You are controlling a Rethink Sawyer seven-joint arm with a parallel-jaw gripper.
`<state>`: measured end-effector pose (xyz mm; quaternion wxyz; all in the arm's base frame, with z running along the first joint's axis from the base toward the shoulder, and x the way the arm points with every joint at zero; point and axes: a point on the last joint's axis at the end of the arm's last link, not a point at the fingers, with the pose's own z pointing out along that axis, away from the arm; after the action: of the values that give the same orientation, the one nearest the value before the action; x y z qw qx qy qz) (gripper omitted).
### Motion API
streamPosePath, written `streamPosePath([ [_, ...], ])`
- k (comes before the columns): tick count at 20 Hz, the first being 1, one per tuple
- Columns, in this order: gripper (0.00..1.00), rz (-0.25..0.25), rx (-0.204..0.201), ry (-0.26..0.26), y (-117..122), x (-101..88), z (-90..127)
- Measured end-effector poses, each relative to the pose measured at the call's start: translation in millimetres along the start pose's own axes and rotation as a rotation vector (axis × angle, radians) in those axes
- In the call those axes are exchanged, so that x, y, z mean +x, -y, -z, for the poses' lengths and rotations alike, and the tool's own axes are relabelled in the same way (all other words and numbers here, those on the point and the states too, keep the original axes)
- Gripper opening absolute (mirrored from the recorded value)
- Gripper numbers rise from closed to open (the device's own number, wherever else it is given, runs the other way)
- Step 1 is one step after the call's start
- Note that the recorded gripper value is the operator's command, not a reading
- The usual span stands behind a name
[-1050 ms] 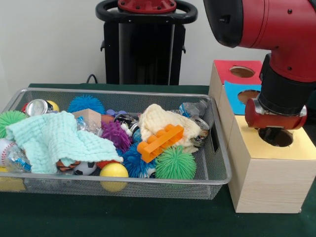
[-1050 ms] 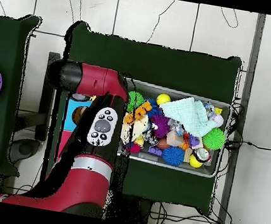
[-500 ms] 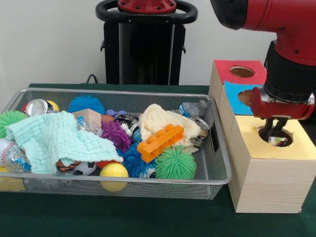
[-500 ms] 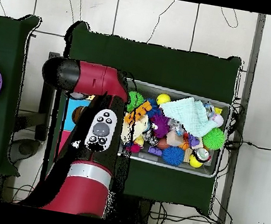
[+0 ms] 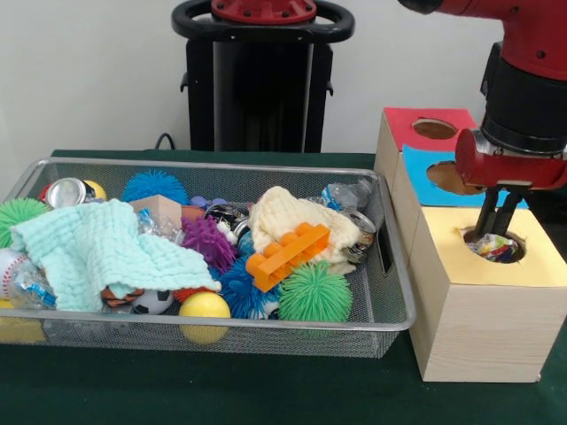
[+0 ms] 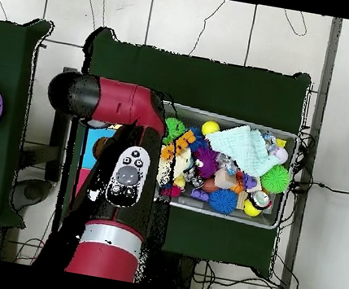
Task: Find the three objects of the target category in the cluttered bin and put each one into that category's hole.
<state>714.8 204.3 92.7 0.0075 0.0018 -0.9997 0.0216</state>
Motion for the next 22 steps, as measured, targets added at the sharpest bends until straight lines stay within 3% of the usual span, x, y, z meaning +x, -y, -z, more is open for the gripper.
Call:
streamPosePath([
  [8,0.00,0.001,0.010,0.006,1.0,-0.3,8.3],
  [22,0.00,0.029,0.071,-0.074,6.8,18.7,-2.0],
])
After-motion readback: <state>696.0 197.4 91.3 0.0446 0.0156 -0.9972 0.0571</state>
